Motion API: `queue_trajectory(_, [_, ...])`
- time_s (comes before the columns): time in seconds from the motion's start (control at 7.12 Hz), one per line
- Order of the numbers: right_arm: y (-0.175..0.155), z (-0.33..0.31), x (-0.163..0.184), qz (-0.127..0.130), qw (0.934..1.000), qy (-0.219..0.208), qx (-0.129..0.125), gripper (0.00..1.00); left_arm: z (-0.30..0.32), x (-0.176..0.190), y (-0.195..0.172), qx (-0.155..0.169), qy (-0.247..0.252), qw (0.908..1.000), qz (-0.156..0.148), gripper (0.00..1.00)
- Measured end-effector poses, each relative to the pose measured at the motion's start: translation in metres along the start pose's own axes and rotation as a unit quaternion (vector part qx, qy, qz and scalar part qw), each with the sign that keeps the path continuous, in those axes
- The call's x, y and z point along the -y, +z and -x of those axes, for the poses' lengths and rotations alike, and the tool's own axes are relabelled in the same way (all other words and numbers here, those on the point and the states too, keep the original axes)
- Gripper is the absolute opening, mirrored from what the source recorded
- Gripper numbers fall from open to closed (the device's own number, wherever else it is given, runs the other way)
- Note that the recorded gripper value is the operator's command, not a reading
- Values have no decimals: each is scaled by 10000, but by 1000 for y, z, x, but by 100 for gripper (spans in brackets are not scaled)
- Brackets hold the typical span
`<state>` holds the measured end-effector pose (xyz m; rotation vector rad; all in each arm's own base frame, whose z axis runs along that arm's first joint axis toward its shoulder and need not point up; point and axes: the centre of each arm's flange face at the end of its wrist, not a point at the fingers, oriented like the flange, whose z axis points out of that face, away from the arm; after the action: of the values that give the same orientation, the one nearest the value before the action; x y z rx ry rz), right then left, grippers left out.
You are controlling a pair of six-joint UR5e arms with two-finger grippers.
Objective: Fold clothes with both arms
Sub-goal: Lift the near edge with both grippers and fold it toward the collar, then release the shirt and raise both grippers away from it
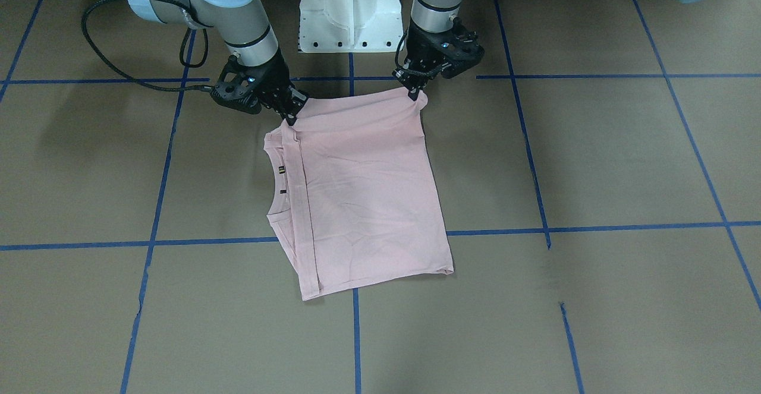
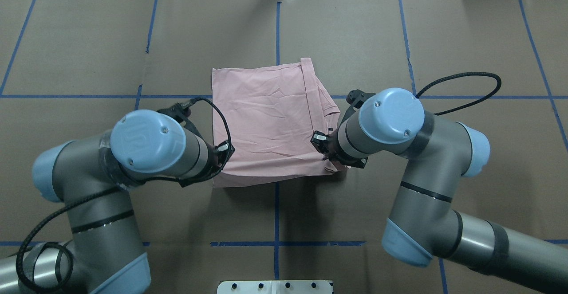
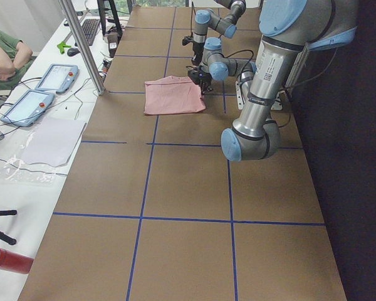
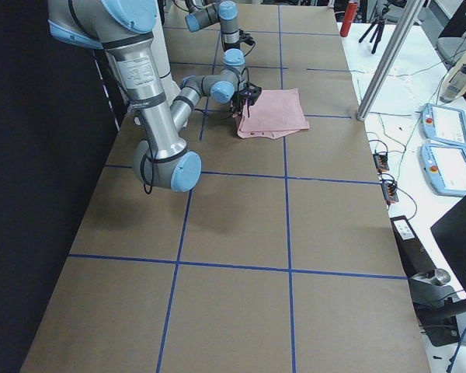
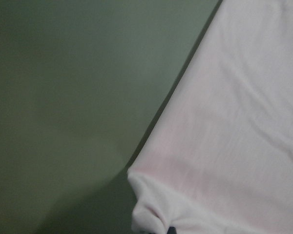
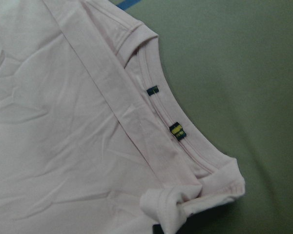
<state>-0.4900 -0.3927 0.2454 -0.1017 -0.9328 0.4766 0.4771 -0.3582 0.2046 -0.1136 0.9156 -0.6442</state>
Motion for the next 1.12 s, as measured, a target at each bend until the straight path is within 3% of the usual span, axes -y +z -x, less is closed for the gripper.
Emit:
queue_trajectory(0.42, [27, 23, 58, -237, 9992, 156, 293, 0, -22, 35, 41, -249, -98, 9996, -134, 0])
queue_trajectory(0.56, [34, 39, 82, -351, 9987, 248, 289, 0, -38, 60, 46, -315, -202, 9989, -280, 22])
queue_trajectory(0.7, [47, 64, 114, -463, 9981, 322, 254, 20, -66, 99, 57, -417, -332, 9973, -495, 82])
queue_trajectory(0.84, [65, 89, 152, -564, 9976, 327, 241, 99, -94, 150, 79, -524, -357, 9953, -730, 100])
queue_trajectory(1.12, [69, 128, 224, -780, 9964, 270, 217, 100, -112, 246, 103, -621, -40, 9913, -1158, 100])
